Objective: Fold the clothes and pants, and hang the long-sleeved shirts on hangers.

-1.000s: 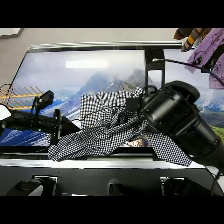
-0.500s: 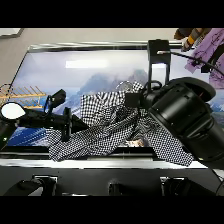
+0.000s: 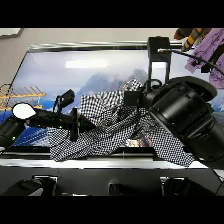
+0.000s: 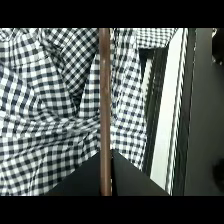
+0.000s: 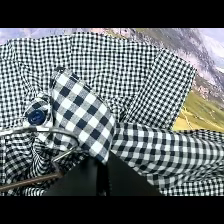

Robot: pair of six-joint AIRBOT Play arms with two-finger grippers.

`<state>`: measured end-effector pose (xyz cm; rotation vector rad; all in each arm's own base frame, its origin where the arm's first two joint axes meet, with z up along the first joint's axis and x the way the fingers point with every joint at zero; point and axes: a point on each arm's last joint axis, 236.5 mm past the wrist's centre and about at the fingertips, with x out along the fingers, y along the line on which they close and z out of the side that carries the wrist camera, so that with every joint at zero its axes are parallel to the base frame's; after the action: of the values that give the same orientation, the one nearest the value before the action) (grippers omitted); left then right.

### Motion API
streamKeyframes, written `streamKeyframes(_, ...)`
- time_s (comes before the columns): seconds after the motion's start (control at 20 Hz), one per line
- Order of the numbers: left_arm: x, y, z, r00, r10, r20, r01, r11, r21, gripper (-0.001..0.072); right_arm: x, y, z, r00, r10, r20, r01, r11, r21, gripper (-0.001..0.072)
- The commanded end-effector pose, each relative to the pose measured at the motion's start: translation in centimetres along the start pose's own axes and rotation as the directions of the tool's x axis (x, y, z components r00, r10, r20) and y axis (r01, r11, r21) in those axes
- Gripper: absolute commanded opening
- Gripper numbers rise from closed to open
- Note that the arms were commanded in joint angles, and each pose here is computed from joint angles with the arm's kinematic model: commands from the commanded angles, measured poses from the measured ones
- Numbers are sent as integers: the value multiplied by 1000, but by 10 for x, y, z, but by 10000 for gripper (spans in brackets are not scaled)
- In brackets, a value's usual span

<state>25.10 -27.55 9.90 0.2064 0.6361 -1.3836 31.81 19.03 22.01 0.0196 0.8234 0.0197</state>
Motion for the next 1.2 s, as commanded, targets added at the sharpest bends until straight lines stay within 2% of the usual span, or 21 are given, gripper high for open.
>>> streamKeyframes(0.0,3,3,13,998,12,56,-11,1000,-22,22,-1,1,1,1000,3,3,-3,1000,2,31)
streamKeyframes(0.4,3,3,22,995,6,95,-6,1000,-2,22,-1,0,0,1000,2,2,-2,1000,2,38)
streamKeyframes(0.5,3,3,22,995,6,95,-6,1000,-2,22,-1,0,0,1000,2,2,-2,1000,2,118)
streamKeyframes(0.6,3,3,22,995,6,95,-6,1000,-2,22,-1,0,0,1000,1,1,-1,1000,2,234)
streamKeyframes(0.75,3,3,22,995,6,95,-6,1000,-2,22,-1,-7,-7,999,-27,-28,27,1000,4,305)
streamKeyframes(0.9,3,3,22,995,7,95,-7,1000,-2,22,-2,-19,-18,994,-82,-74,82,997,2,432)
streamKeyframes(1.15,3,3,22,995,7,95,-7,1000,-3,21,-6,-41,-17,984,-166,-72,169,984,46,432)
